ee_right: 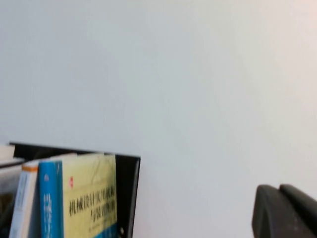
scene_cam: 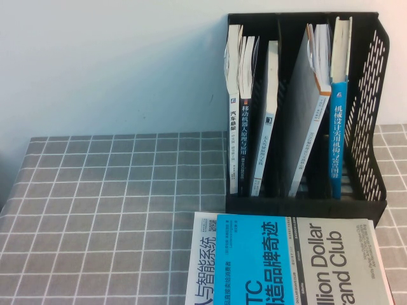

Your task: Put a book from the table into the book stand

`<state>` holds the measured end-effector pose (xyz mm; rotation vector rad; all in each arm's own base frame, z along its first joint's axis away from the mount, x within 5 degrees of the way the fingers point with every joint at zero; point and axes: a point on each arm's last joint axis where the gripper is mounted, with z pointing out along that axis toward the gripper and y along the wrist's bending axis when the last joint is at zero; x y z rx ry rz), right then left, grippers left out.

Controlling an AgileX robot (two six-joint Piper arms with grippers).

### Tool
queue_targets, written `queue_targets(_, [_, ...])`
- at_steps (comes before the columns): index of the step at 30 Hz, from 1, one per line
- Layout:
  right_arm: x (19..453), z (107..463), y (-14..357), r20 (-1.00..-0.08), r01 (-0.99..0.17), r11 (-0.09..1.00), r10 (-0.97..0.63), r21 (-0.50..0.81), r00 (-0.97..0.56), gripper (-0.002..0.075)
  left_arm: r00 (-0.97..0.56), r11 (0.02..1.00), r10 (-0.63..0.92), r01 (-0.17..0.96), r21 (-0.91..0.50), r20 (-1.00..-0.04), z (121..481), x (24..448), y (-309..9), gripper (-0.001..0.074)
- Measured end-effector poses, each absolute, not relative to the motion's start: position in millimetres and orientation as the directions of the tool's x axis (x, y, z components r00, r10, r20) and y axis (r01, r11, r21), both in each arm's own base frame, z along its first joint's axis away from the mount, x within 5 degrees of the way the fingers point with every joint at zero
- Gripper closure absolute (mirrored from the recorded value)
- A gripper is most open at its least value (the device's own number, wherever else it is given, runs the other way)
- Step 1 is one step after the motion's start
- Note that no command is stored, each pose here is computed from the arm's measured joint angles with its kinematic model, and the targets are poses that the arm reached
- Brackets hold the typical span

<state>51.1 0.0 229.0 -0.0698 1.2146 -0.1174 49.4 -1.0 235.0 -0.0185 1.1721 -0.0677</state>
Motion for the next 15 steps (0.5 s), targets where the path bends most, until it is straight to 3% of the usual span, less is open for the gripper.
queue_targets(5, [47.6,237.2,0.0,-0.893,0.061,0.993,-0.121,-0.105,0.433,0.0729,0.489,0.993,-0.119,0.073,-0.095,-0.864,244.6,44.7,-0.6,0.0738])
queue_targets(8, [47.6,237.2,-1.6,-0.897,0.06,0.996,-0.083,-0.063,0.434,0.0729,0.439,0.981,-0.194,0.112,-0.161,-0.878,247.1,45.4,-1.5,0.0738])
queue_targets(11, [46.9,248.3,-1.9,-0.928,0.049,0.998,-0.054,-0.039,0.368,0.0729,0.333,0.985,-0.167,0.089,-0.146,-0.928,265.3,42.5,-2.0,0.0738])
queue_targets(15, [36.6,280.9,-0.1,-0.986,0.018,1.0,-0.017,-0.014,0.167,0.0729,0.31,0.981,-0.192,0.08,-0.176,-0.931,302.6,27.8,-0.3,0.0738])
